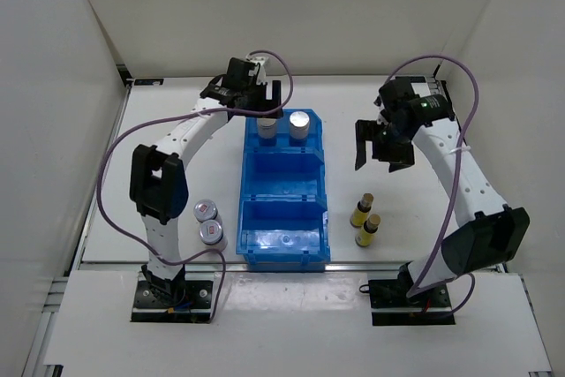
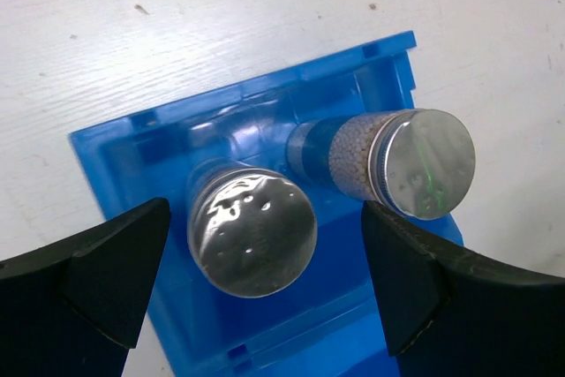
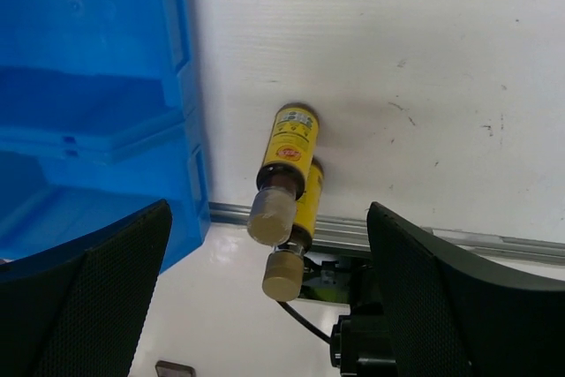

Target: Organize the condiment bottles

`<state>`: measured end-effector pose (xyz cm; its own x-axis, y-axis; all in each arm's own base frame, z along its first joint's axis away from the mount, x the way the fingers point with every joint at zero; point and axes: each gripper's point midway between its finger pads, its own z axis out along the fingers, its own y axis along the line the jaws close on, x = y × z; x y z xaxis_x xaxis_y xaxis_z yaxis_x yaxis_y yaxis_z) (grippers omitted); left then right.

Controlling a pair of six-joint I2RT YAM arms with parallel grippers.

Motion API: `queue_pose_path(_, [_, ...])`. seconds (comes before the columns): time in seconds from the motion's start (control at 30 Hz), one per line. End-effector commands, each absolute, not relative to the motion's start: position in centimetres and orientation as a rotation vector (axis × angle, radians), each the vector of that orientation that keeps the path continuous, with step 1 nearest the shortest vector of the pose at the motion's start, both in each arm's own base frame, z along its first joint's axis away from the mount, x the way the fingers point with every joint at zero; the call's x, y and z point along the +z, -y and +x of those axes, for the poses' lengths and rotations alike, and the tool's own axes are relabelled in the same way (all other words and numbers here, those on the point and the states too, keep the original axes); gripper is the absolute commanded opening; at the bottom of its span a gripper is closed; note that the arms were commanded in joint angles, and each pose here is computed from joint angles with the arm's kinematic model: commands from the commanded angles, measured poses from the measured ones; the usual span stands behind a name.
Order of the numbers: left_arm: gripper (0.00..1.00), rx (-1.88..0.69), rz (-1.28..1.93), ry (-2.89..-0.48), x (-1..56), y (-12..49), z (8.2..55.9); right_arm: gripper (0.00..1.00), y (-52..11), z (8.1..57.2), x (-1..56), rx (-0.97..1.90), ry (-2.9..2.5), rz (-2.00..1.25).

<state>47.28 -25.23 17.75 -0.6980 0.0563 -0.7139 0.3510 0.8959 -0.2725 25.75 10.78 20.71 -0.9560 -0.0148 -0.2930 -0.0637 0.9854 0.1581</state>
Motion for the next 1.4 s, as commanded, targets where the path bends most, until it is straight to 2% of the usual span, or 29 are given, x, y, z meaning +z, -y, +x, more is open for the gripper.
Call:
queue_pose_path(0.0, [1.00, -0.409, 0.254, -2.118, 26.0, 23.3, 47.6, 0.93, -11.6, 24.9, 21.6, 0.260, -2.790, -0.113])
queue_pose_path(0.17, [1.00, -0.288, 0.235, -2.002, 31.3, 19.3, 47.1, 0.89, -12.5, 23.0, 19.7, 0.239, -2.852, -0.187])
queue_pose_path(0.3, [1.00, -0.191, 0.202, -1.986, 32.0, 15.7, 42.6, 0.85, -13.0, 22.1, 18.2, 0.217, -2.887, -0.207])
queue_pose_path(0.33, [1.00, -0.163, 0.209, -2.050, 28.9, 14.9, 41.1, 0.83, -12.8, 21.6, 17.5, 0.184, -2.906, -0.218])
queue_pose_path(0.4, [1.00, -0.128, 0.198, -2.031, 29.4, 13.0, 38.2, 0.80, -12.5, 21.3, 16.8, 0.145, -2.924, -0.193])
queue_pose_path(0.43, [1.00, -0.081, 0.201, -2.089, 26.9, 11.7, 36.8, 0.80, -12.6, 20.7, 16.3, 0.130, -2.953, -0.194])
queue_pose_path(0.6, [1.00, -0.055, 0.177, -2.066, 27.1, 8.9, 31.3, 0.76, -12.0, 19.9, 15.3, 0.093, -2.998, -0.159])
queue_pose_path(0.83, [1.00, -0.001, 0.108, -2.047, 27.7, 6.9, 29.3, 0.70, -11.6, 19.3, 13.4, 0.032, -3.065, -0.114])
queue_pose_path(0.93, [1.00, 0.026, 0.107, -2.046, 27.8, 6.4, 29.1, 0.60, -11.7, 19.0, 12.7, 0.033, -3.091, -0.095])
queue_pose_path(1.1, [1.00, 0.047, 0.113, -2.052, 27.4, 6.1, 29.1, 0.32, -12.1, 19.2, 12.5, 0.038, -3.107, -0.062])
queue_pose_path(1.17, [1.00, 0.050, 0.116, -2.061, 27.2, 6.2, 29.2, 0.24, -12.2, 19.7, 13.3, 0.035, -3.084, -0.047])
queue_pose_path(1.23, [1.00, 0.044, 0.107, -2.061, 27.2, 6.2, 29.2, 0.21, -12.5, 20.5, 15.1, 0.038, -3.039, -0.059])
queue_pose_path(1.27, [1.00, 0.044, 0.107, -2.061, 27.2, 6.2, 29.2, 0.14, -12.4, 21.0, 15.9, 0.028, -3.017, -0.073])
queue_pose_path(1.37, [1.00, 0.039, 0.097, -2.062, 27.2, 6.2, 29.2, 0.05, -12.6, 22.7, 18.6, 0.014, -2.956, -0.084])
